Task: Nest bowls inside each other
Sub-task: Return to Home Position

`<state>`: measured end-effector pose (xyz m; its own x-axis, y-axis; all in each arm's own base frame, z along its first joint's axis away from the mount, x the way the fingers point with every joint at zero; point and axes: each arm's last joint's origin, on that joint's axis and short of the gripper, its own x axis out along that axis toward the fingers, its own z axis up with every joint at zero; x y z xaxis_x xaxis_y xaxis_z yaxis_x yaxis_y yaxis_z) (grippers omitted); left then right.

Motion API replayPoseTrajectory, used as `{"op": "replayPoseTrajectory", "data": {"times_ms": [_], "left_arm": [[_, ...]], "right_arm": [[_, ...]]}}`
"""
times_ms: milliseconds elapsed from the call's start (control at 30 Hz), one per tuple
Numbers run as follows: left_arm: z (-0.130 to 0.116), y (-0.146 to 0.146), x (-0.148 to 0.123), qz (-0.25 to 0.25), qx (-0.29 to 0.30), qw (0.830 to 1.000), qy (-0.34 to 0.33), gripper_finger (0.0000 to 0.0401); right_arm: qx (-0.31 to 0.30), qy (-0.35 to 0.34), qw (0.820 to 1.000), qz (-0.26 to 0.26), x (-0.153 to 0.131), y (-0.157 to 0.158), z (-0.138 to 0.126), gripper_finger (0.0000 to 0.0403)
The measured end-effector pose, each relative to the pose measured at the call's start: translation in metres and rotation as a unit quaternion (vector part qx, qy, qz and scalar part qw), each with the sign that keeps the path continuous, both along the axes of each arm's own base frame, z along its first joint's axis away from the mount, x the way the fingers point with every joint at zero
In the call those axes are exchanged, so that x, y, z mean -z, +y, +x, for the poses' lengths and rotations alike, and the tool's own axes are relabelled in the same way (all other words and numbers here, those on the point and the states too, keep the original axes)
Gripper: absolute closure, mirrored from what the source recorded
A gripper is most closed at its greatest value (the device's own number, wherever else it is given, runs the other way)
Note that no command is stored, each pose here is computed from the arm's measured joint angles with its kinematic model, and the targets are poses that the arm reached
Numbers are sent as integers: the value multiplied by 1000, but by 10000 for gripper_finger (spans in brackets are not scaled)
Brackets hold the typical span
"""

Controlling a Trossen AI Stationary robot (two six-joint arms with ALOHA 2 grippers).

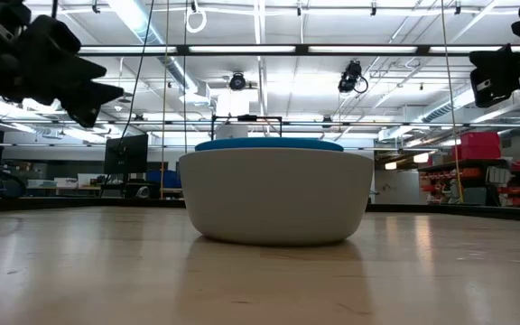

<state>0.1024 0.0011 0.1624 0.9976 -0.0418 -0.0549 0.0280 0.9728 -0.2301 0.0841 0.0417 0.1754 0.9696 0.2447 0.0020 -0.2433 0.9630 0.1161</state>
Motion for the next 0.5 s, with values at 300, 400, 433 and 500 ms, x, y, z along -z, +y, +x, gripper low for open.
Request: {"op": "replayPoseTrajectory", "data": {"times_ms": [300,400,433,500], "left_arm": [[3,7,3,-5,11,1000,18,195],[1,8,1,-3,12,1000,5,195],[1,7,0,-2,14,1000,0,195],[-1,7,-2,0,24,1000,-12,195]], "right_arm": [[30,4,1000,-8,1,-2,0,165],[30,3,999,-13,1,-2,0,159],[30,3,999,-14,1,-2,0,157],[34,3,999,-14,1,-2,0,152]]}}
